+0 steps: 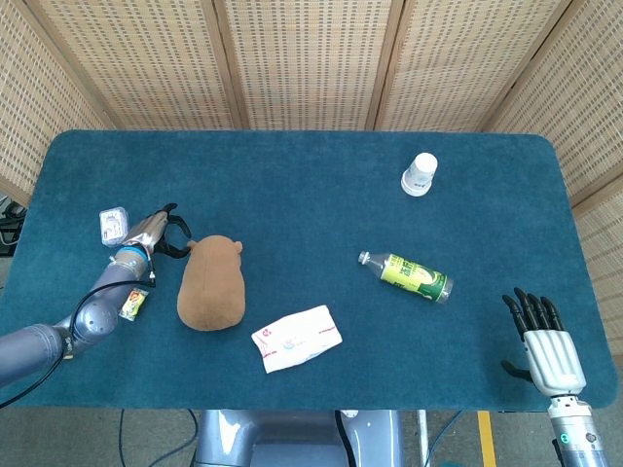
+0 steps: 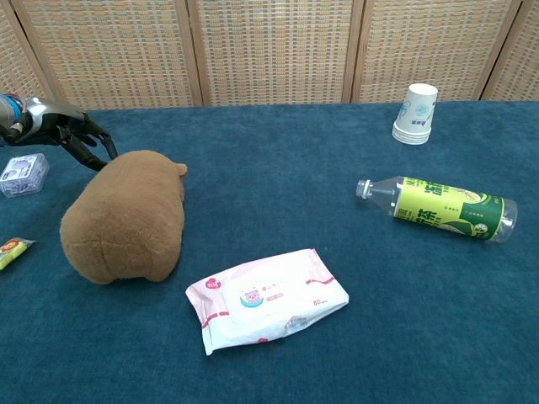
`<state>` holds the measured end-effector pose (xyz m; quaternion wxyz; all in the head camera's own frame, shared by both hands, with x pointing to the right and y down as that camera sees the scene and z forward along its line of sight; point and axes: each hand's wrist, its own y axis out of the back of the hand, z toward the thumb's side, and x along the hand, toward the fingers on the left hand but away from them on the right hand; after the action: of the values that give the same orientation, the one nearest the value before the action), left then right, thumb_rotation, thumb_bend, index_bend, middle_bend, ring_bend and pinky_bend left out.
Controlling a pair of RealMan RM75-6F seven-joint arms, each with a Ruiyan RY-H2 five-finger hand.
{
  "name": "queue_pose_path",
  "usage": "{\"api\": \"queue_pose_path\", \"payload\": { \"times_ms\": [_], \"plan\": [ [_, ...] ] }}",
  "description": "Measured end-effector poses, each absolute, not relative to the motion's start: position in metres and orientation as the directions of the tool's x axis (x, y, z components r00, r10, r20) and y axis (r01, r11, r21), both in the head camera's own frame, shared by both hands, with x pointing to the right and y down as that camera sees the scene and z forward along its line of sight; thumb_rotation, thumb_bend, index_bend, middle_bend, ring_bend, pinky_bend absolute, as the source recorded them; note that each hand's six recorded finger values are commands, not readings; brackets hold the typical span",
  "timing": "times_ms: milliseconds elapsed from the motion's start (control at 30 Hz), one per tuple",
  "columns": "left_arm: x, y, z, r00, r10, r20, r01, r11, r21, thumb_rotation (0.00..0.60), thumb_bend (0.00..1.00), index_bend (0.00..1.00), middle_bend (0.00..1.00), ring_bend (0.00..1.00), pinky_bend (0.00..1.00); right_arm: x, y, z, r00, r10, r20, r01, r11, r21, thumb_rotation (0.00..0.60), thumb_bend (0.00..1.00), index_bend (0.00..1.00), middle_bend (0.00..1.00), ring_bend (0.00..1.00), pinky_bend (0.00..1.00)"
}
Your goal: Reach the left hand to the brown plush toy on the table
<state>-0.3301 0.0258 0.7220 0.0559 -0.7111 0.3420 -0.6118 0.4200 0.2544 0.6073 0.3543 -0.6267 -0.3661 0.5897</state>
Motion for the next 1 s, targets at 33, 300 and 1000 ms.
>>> {"api": "queue_pose_path", "payload": {
  "times_ms": [33, 300, 1000],
  "plan": [
    [-0.329, 0.026, 0.723, 0.02, -0.554, 0.832, -0.423, -0.759, -0.495, 0.6, 0.37, 0.47, 0.0, 0.0, 0.0, 0.42, 0.255, 0.608, 0.037, 0.876, -0.48, 0.04, -0.482, -0.875, 0.6, 0.08, 0.0, 0.0, 0.0, 0.0],
    [-0.322, 0.028, 0.723, 0.047, -0.545, 0.837, -0.444, -0.762, -0.471, 0.6, 0.38, 0.48, 0.0, 0.0, 0.0, 0.419, 0.255, 0.608, 0.037, 0.876, -0.481, 0.038, -0.483, -0.875, 0.6, 0.08, 0.0, 0.0, 0.0, 0.0],
    [-0.32, 0.035, 0.727, 0.064, -0.533, 0.844, -0.453, -0.769, -0.451, 0.6, 0.48, 0.57, 0.0, 0.0, 0.0, 0.418, 0.255, 0.604, 0.045, 0.883, -0.467, 0.044, -0.469, -0.882, 0.6, 0.08, 0.0, 0.0, 0.0, 0.0]
  ]
}}
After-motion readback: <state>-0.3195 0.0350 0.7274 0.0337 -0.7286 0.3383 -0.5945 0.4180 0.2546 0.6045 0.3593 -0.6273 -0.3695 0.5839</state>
